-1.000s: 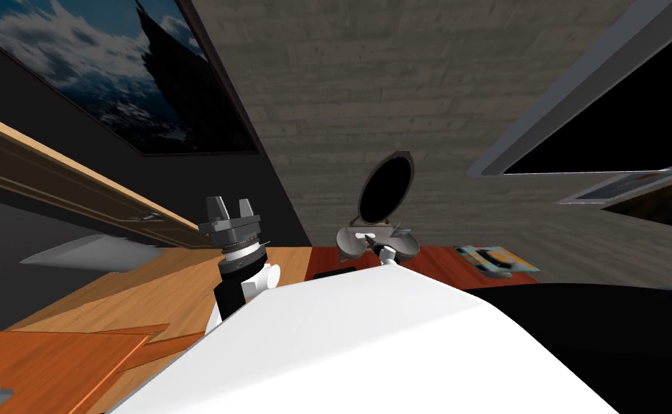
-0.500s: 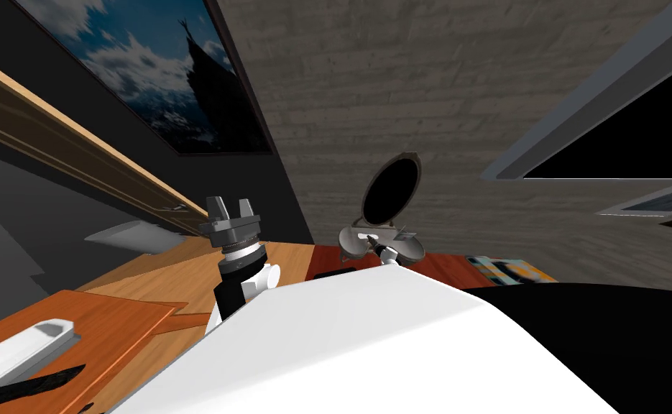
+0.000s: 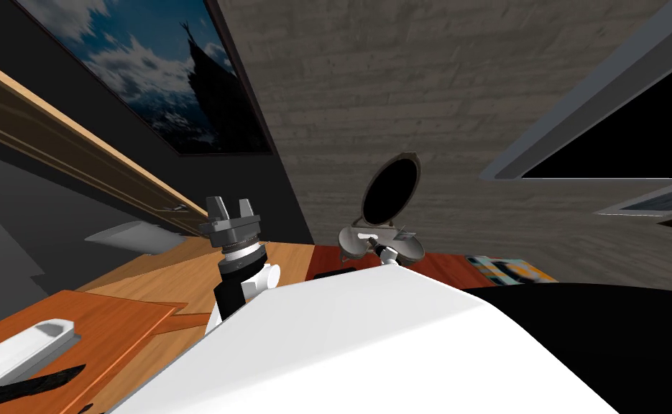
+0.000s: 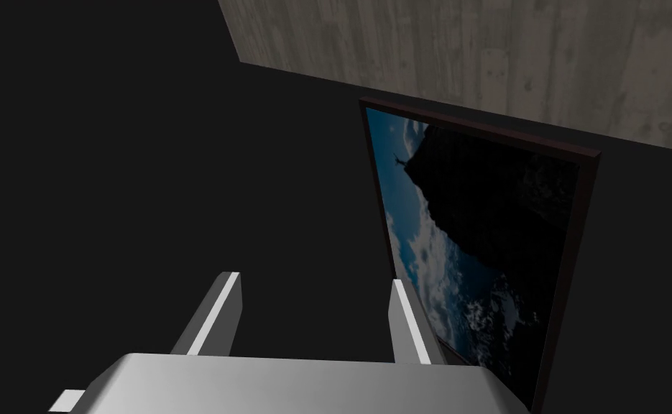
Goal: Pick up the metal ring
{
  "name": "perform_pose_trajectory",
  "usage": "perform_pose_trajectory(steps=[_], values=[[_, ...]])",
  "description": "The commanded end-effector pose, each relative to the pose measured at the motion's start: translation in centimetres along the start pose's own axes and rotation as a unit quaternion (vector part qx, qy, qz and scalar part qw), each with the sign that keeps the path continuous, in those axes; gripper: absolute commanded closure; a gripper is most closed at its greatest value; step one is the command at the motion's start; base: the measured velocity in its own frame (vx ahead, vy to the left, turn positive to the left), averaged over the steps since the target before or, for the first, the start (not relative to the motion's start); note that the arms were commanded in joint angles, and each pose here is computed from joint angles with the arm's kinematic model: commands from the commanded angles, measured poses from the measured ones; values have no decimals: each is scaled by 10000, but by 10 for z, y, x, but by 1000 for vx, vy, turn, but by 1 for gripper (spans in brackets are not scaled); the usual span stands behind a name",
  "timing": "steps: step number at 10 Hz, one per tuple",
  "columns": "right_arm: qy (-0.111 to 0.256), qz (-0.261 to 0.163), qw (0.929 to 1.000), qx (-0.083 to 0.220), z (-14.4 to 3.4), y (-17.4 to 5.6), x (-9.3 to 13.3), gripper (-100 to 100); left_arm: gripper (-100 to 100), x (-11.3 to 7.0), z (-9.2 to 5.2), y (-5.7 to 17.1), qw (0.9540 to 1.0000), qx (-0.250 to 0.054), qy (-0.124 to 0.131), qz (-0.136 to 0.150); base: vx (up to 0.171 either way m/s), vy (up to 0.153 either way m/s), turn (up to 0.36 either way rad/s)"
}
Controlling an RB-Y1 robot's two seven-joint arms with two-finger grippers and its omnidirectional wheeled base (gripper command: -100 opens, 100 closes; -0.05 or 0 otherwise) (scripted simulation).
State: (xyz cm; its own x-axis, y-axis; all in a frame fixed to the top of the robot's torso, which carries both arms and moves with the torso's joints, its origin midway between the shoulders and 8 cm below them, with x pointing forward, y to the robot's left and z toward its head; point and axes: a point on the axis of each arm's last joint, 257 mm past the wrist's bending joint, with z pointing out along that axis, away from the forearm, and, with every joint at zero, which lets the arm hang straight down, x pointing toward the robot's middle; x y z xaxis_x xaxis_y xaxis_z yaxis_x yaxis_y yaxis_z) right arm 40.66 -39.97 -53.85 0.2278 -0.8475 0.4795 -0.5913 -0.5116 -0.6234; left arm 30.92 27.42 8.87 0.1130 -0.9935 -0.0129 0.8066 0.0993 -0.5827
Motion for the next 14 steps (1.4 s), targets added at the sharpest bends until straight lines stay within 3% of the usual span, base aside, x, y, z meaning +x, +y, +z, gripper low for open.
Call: perform_pose_trajectory(steps=[1, 2, 7, 14], values=[[0, 0, 10000, 0, 0, 0, 0, 0, 0, 0, 0, 0, 10000, 0, 0, 0, 0, 0, 0], [-40, -48, 10000, 39, 0, -4, -2, 100, 0, 0, 0, 0, 10000, 0, 0, 0, 19, 5, -124], [-382, -400, 9979, 331, -2, -33, -26, 100, 0, 0, 0, 0, 10000, 0, 0, 0, 43, 21, -238], [-621, -616, 9950, 483, -4, -50, -43, 100, 0, 0, 0, 0, 10000, 0, 0, 0, 24, 17, -130]])
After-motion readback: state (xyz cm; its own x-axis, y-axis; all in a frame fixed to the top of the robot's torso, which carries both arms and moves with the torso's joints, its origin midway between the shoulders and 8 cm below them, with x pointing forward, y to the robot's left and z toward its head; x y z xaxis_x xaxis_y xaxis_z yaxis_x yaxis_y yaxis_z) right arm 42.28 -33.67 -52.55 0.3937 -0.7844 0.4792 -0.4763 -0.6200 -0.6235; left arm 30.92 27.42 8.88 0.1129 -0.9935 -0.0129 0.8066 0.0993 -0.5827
